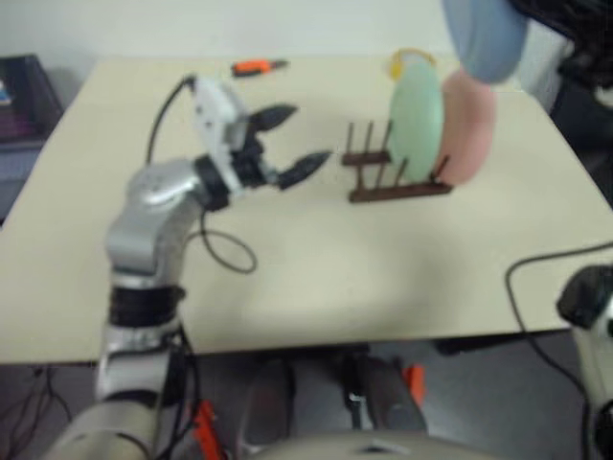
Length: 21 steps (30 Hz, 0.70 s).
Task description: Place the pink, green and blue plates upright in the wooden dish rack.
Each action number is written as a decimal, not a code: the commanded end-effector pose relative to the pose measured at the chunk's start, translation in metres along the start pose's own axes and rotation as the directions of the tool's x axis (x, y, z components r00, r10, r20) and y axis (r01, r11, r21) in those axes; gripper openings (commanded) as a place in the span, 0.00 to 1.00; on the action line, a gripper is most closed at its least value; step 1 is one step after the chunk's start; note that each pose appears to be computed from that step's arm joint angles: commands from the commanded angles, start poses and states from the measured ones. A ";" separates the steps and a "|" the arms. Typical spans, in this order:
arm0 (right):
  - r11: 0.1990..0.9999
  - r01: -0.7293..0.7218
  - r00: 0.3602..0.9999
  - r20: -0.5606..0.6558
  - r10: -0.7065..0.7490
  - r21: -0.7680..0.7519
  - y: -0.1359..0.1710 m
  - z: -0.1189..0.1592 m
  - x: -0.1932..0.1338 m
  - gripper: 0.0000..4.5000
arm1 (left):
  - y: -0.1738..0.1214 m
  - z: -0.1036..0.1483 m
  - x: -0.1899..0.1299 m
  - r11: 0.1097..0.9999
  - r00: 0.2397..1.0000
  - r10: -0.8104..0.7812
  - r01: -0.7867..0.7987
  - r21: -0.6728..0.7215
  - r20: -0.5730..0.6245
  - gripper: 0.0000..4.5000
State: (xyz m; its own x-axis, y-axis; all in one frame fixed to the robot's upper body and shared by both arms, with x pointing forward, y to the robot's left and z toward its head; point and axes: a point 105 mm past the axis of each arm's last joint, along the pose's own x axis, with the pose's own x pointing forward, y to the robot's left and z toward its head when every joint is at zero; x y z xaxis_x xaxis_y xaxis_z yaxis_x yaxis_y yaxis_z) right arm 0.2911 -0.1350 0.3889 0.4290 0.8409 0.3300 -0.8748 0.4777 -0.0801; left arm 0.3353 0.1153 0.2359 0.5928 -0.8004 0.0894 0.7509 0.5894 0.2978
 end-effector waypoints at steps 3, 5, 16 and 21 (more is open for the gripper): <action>0.986 -0.010 0.995 0.103 -0.008 0.168 -0.021 -0.011 0.017 0.01 | -0.007 -0.003 -0.020 0.994 0.997 0.024 -0.016 0.104 -0.079 1.00; 0.970 0.018 0.997 0.072 -0.036 0.243 -0.033 -0.034 0.021 0.01 | -0.014 -0.008 -0.023 0.996 0.994 0.010 0.000 0.094 -0.106 1.00; 0.917 0.048 0.995 0.059 -0.077 0.396 -0.046 -0.077 0.031 0.01 | -0.025 -0.012 -0.033 0.997 0.989 0.022 -0.011 0.074 -0.144 1.00; 0.910 0.114 0.990 0.026 -0.136 0.398 -0.056 -0.087 0.029 0.01 | -0.026 -0.014 -0.038 0.997 0.986 0.033 -0.021 0.075 -0.163 1.00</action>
State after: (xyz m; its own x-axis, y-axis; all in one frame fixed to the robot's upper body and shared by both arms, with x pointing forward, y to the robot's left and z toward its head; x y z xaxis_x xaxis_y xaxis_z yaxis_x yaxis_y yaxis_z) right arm 0.3740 -0.1115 0.3115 0.5376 0.7776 0.3261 -0.8295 0.4183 0.3700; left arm 0.3029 0.1314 0.1976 0.6562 -0.7486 -0.0950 0.7309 0.5992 0.3268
